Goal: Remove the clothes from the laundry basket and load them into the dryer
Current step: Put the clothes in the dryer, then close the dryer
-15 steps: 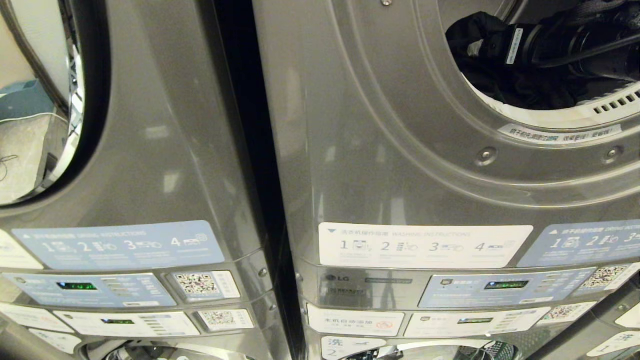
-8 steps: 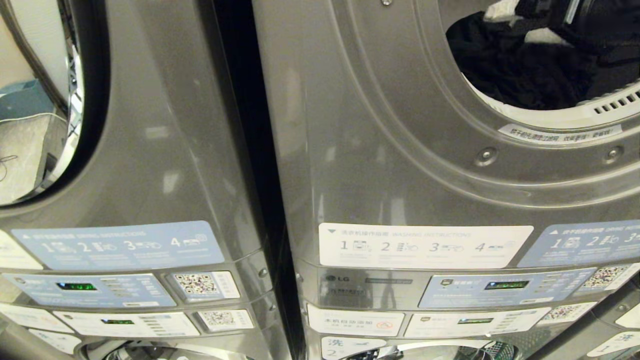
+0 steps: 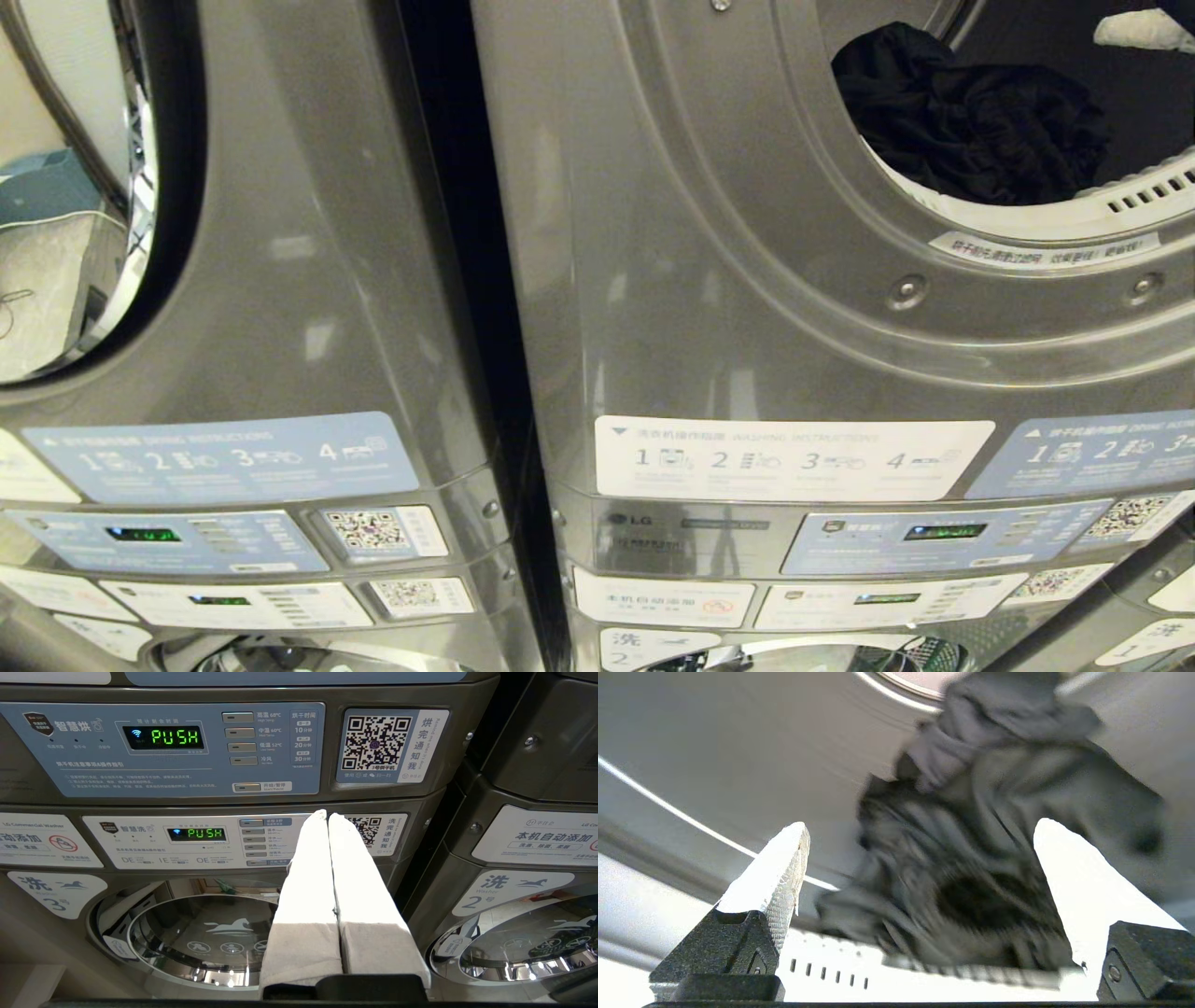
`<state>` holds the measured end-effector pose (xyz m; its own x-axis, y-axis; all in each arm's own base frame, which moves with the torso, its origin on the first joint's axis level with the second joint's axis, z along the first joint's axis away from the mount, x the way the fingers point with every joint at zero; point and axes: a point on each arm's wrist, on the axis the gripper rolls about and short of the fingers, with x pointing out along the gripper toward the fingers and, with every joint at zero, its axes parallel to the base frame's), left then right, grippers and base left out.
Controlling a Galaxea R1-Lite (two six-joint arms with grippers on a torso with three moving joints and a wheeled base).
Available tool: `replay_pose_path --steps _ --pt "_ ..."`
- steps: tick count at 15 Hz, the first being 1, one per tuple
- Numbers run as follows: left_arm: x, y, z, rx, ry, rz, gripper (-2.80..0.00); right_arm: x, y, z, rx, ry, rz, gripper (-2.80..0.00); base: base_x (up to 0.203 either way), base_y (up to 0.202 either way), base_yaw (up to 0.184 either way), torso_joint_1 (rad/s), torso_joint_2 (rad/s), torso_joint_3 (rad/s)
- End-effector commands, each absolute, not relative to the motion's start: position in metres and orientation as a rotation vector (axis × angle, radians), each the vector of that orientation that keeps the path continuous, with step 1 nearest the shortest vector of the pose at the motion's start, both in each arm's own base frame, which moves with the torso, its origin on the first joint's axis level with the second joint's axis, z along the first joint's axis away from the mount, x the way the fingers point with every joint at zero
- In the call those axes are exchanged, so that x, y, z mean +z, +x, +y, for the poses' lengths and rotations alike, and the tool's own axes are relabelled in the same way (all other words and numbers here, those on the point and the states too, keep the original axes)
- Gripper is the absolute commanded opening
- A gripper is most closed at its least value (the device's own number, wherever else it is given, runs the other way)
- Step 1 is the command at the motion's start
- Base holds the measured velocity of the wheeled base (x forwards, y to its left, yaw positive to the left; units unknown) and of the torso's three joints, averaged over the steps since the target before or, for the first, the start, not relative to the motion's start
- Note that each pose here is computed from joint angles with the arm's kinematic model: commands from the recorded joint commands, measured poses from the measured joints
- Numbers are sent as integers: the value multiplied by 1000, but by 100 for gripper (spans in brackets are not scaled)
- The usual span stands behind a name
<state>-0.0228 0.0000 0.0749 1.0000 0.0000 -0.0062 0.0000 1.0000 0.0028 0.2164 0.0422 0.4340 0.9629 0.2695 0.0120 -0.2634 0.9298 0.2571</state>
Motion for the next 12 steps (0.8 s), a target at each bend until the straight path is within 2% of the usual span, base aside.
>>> replay_pose_path --steps 1,6,12 --pt "74 -23 0 0 3 8 -280 433 191 37 254 260 16 -280 0 0 0 0 0 0" --pt "75 -23 0 0 3 7 -280 395 134 25 170 190 85 -280 0 0 0 0 0 0" --pt "74 -23 0 0 3 8 -280 277 59 9 89 9 298 -280 0 0 0 0 0 0"
